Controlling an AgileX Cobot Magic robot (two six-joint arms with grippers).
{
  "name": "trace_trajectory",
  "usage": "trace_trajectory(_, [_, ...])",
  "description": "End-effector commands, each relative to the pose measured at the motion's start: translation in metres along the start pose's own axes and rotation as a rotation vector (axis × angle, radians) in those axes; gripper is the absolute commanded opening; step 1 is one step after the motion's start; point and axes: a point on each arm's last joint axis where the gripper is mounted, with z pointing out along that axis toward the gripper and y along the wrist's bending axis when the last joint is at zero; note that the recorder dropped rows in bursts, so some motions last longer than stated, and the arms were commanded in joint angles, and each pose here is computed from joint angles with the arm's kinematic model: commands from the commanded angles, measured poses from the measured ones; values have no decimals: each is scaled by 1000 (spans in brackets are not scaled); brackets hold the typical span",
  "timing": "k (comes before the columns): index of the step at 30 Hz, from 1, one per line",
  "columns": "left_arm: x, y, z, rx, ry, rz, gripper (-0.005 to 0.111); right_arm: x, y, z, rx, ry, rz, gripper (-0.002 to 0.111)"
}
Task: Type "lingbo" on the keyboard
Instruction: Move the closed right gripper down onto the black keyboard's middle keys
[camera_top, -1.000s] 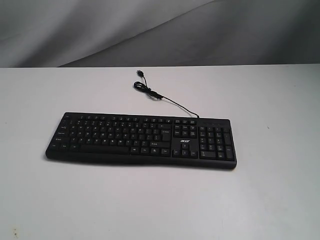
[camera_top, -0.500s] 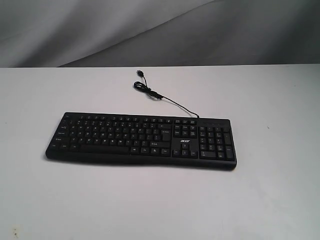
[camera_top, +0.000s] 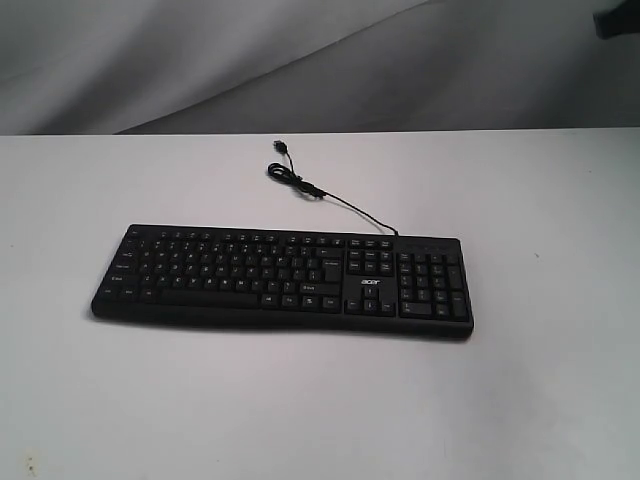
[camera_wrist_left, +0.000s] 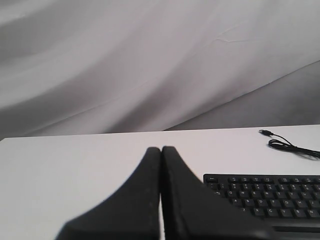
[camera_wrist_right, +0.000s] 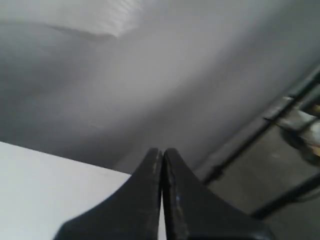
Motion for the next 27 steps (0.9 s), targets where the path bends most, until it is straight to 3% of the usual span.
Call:
trace_trajectory(1, [0,-1,0,7,-10,-2,1,5,14,25,93,186,-5,0])
trace_trajectory(6, [0,-1,0,7,-10,-2,1,-4,59,47,-375,294,3,0])
trace_trajectory(8, [0,-1,0,7,-10,-2,1,-5,83,46,-606,302,77,0])
trace_trajectory(12, [0,-1,0,7,-10,-2,1,-6,129,28,-1133,119,-46,0])
trace_trajectory(14, [0,-1,0,7,-10,-2,1,-9,150,19,-1305,65,-9,0])
trace_trajectory(22, [0,-1,0,7,-10,-2,1,1,271,-27,-1529,78,-250,0])
trace_trajectory(27, [0,-1,0,7,-10,-2,1,7,325,-50,-1496,34,-362,0])
